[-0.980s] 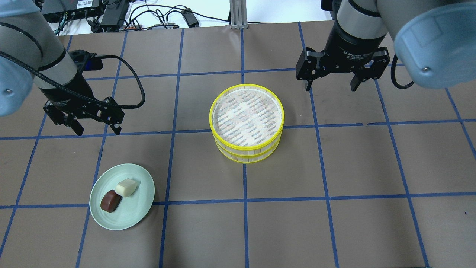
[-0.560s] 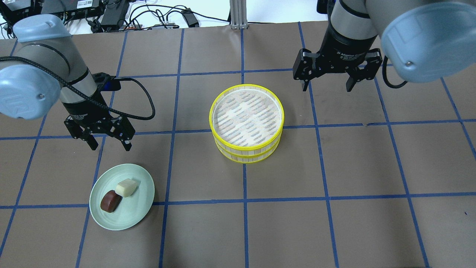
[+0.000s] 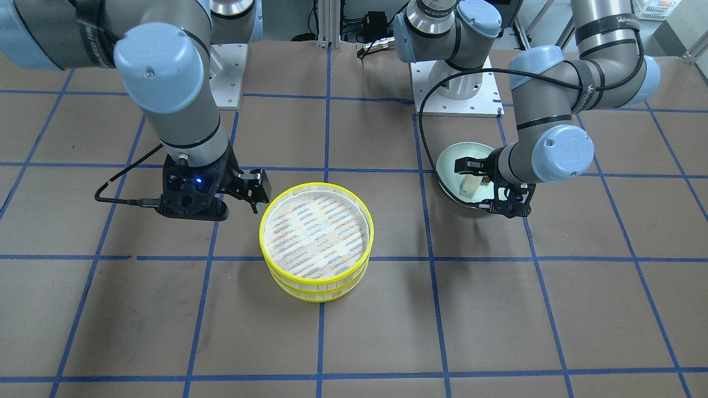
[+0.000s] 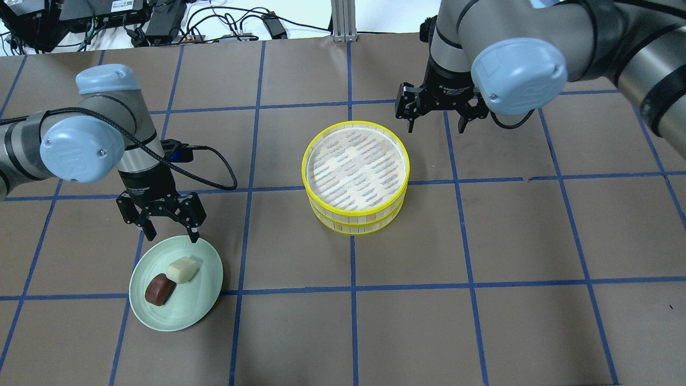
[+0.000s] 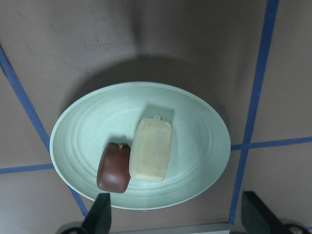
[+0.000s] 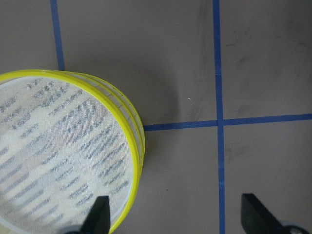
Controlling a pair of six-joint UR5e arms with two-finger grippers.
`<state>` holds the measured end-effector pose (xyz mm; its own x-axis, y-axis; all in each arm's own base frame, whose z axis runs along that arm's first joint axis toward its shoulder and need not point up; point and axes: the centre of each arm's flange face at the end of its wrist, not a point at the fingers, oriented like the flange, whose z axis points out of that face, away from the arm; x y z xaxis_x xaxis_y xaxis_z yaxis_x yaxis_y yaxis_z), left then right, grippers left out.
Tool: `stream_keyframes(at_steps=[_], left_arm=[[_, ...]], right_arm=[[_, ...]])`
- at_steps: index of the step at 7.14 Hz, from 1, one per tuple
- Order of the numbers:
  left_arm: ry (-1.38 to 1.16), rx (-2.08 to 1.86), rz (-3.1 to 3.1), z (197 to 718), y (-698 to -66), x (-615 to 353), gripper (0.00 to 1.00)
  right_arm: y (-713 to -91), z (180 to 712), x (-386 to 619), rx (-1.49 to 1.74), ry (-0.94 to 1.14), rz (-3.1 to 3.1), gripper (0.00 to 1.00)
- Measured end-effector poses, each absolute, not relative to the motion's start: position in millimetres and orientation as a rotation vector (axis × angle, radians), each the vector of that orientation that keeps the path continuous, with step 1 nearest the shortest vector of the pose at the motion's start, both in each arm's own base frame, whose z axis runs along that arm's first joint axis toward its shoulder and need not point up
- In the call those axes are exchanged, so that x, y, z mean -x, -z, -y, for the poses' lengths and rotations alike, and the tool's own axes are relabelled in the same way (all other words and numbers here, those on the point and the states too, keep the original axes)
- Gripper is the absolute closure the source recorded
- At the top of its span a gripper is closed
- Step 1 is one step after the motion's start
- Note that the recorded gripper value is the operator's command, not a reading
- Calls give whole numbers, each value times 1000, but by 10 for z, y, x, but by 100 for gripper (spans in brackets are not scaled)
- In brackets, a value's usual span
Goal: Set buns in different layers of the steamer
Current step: 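Lower left gripper over the white bun while right gripper reaches the steamer's top tier rim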
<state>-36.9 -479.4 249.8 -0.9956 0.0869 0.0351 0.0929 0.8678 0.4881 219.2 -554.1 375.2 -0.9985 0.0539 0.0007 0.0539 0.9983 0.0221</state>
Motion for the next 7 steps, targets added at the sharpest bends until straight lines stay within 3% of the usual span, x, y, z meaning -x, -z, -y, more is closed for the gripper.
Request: stream_keyframes(at_steps=[1,3,5,6,7], left_arm=[[820,152,3023,4820,-2324,354,6],[860,168,3041,4874,-2083,309,6],[903,177,3026,4844,-1929,308,8],[922,183,3015,4809,-1873,316,8],[939,193,3006,4771,-1830,323,8]], right_arm=[[-3475,5607,-2266,72,90,3131,16],[-3109,5687,-2336,64,171,3123,33],[-2902,5735,-2354,62,217,3118,35],[-2834,5742,-2365,63,241,3122,49],[-2798,5743,-2379,65,257,3133,80]])
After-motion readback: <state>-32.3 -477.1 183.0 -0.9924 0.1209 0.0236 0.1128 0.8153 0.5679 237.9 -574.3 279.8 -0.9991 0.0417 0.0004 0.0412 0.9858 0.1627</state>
